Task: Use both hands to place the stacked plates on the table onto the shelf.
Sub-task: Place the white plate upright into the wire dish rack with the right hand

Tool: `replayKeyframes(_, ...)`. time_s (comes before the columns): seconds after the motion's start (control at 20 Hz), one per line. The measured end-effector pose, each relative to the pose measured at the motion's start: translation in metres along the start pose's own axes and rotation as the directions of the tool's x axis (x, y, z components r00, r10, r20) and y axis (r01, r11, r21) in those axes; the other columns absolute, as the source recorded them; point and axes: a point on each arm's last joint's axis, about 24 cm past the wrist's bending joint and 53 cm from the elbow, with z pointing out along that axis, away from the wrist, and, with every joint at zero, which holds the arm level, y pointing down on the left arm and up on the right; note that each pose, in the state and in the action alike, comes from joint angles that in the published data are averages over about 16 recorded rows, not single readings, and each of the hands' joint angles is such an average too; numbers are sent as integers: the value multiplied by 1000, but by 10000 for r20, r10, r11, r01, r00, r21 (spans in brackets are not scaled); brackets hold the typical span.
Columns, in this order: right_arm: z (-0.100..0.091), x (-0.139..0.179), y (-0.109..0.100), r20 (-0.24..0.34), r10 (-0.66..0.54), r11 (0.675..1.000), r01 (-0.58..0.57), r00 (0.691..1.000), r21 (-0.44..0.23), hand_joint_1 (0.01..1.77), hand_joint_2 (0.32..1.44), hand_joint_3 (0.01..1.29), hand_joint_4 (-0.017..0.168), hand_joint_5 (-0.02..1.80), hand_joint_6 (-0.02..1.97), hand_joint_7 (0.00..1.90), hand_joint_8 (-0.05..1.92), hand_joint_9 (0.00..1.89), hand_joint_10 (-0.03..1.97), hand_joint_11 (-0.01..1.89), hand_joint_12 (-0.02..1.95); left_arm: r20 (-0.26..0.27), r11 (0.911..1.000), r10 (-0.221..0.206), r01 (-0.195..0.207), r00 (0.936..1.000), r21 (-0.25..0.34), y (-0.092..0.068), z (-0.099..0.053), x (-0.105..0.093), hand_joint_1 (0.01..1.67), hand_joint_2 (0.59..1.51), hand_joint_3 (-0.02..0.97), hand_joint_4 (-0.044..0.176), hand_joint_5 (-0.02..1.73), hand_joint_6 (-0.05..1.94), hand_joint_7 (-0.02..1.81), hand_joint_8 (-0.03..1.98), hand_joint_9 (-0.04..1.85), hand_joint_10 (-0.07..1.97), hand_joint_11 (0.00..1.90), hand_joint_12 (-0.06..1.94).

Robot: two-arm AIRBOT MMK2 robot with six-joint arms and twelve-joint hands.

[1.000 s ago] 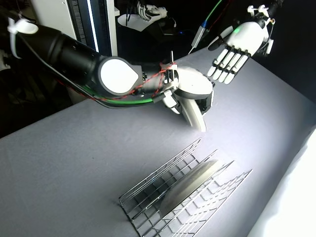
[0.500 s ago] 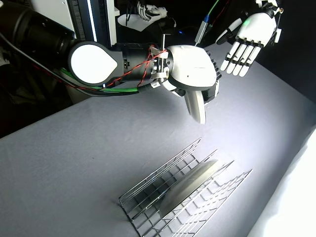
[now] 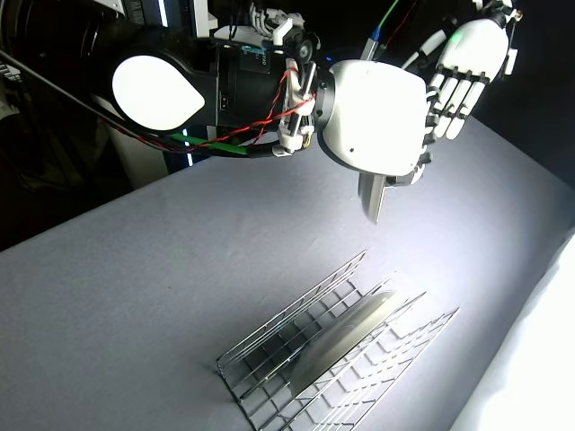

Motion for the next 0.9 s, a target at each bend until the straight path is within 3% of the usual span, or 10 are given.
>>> replayKeyframes(0.4,0,-26,-11,541,1427,9868,-1463,9883,688,1384,949,14,-2,1001,872,1152,619,1104,833,977,903,-163,9997,175,-179,9997,-193,2,4,2,22,1062,17,2,22,11,25,17,21,16,17,8)
replayKeyframes(0.9,-16,-74,-22,1457,1231,9855,-1382,9816,982,1390,950,14,-2,982,906,1140,656,1092,846,954,900,-194,9995,176,-181,9997,-266,1,6,-1,21,1064,17,2,21,10,31,17,21,15,16,8)
